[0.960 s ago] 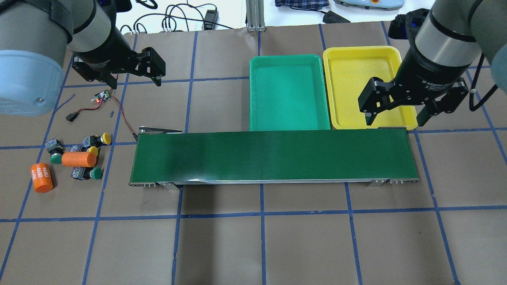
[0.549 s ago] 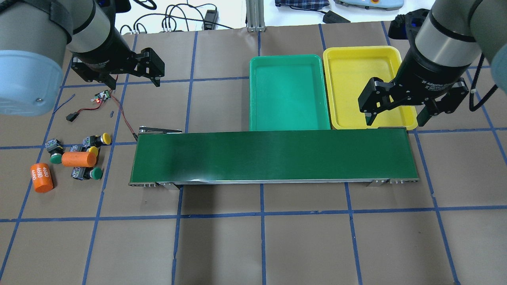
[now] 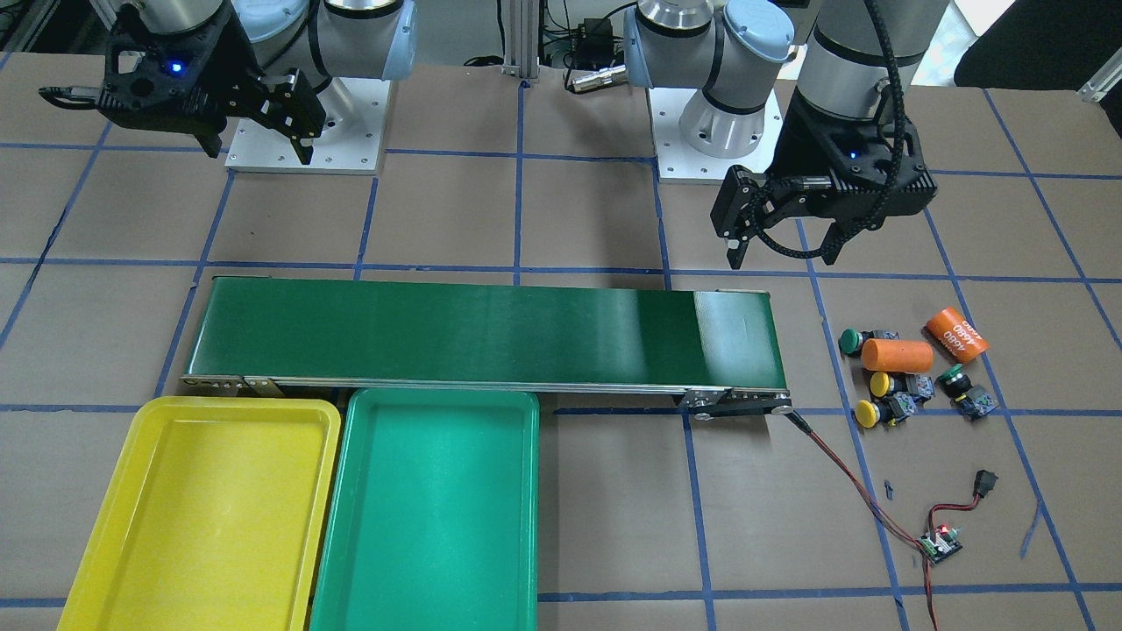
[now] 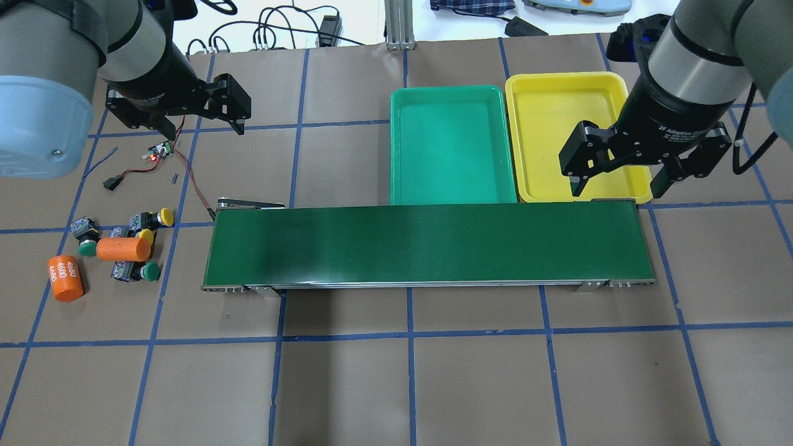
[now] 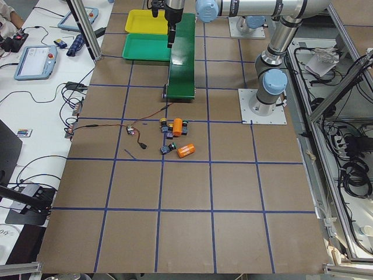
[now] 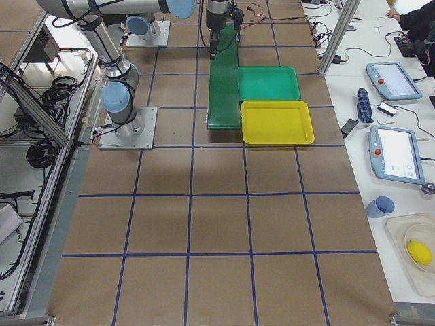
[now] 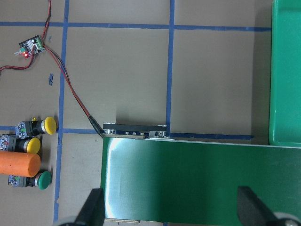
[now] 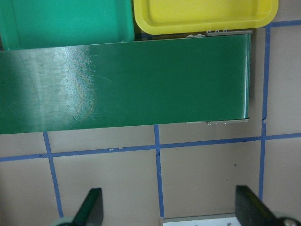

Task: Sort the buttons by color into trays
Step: 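Move the left gripper over the cluster of orange cylinders and buttons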

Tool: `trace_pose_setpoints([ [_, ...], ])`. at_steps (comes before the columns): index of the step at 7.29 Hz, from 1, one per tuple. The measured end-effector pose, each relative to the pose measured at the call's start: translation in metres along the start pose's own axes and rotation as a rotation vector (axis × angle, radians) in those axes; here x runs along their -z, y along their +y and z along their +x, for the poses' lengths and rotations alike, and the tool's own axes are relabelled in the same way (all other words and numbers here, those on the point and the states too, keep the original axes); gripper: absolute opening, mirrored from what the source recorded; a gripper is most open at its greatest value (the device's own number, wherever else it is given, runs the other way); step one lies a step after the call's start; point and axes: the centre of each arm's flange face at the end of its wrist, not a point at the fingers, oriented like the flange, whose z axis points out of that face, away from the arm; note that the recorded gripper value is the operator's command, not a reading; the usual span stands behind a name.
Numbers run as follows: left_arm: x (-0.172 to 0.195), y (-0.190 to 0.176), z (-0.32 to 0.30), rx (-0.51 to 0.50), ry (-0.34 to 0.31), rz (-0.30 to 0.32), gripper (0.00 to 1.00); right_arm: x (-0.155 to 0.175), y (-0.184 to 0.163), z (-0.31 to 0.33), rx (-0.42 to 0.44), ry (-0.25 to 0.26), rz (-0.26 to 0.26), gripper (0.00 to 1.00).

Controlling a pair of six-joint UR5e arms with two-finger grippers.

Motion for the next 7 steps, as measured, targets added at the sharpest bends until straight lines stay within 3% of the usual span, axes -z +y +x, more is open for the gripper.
trace_pose_setpoints([
  [5,-0.038,-0.017,-0.077,0.138,-0.023,-0.055,1.00,0.000,0.000,0.000,0.000,-0.001,0.000,1.00],
  [7,-0.055,-0.022,-0.122,0.208,-0.038,-0.040,1.00,0.000,0.000,0.000,-0.001,-0.001,0.001,1.00],
])
